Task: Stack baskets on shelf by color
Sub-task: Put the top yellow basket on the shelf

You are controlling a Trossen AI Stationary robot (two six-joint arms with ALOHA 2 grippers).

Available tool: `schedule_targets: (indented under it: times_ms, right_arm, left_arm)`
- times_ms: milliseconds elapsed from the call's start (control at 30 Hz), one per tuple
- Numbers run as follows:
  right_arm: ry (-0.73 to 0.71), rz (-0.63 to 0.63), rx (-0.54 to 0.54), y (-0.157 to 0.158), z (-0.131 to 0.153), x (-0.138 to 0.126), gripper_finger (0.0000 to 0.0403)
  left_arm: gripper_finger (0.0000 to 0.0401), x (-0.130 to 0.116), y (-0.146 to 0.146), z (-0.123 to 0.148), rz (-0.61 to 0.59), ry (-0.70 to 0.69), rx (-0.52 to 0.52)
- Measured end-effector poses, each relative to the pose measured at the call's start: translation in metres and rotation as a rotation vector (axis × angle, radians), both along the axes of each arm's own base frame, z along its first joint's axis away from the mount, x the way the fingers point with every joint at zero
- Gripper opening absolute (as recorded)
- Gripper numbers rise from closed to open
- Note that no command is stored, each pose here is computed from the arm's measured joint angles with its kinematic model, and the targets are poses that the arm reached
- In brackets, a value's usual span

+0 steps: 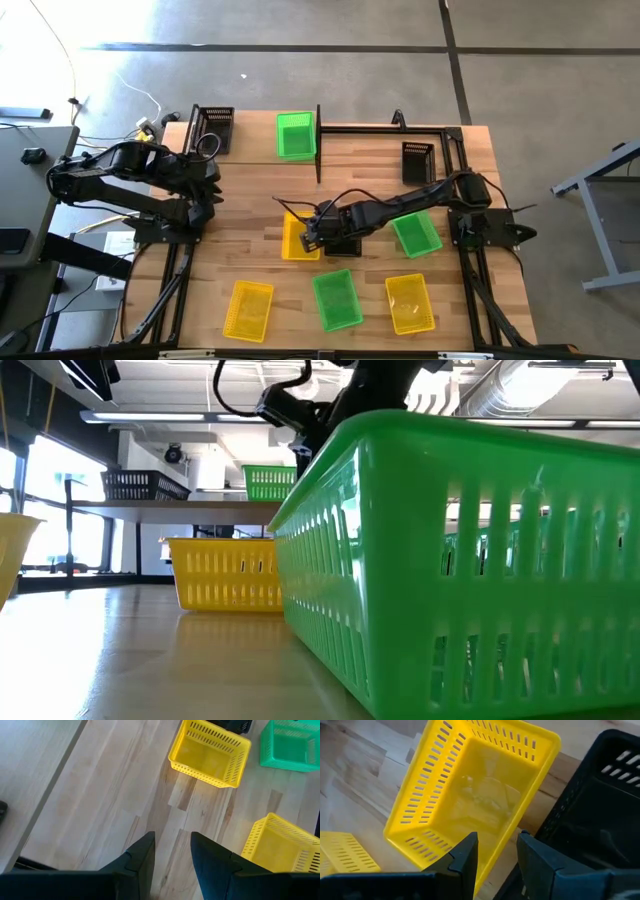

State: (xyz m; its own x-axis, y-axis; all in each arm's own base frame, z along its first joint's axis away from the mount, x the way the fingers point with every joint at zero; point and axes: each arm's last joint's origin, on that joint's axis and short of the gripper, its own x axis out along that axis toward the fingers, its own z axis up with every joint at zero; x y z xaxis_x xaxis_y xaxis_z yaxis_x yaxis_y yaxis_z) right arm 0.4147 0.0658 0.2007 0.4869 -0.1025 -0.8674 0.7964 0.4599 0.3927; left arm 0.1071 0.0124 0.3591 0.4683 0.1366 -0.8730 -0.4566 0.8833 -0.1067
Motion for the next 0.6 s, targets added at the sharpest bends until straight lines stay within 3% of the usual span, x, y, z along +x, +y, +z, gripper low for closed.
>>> schedule_targets:
  times_ms: [600]
  right_arm:
    - [0.028,-0.015,0.042,-0.005,-0.021,0.008,0.0122]
  left_arm:
    - [0.0115,0.0,0.0,0.0,0.0,0.0,0.0]
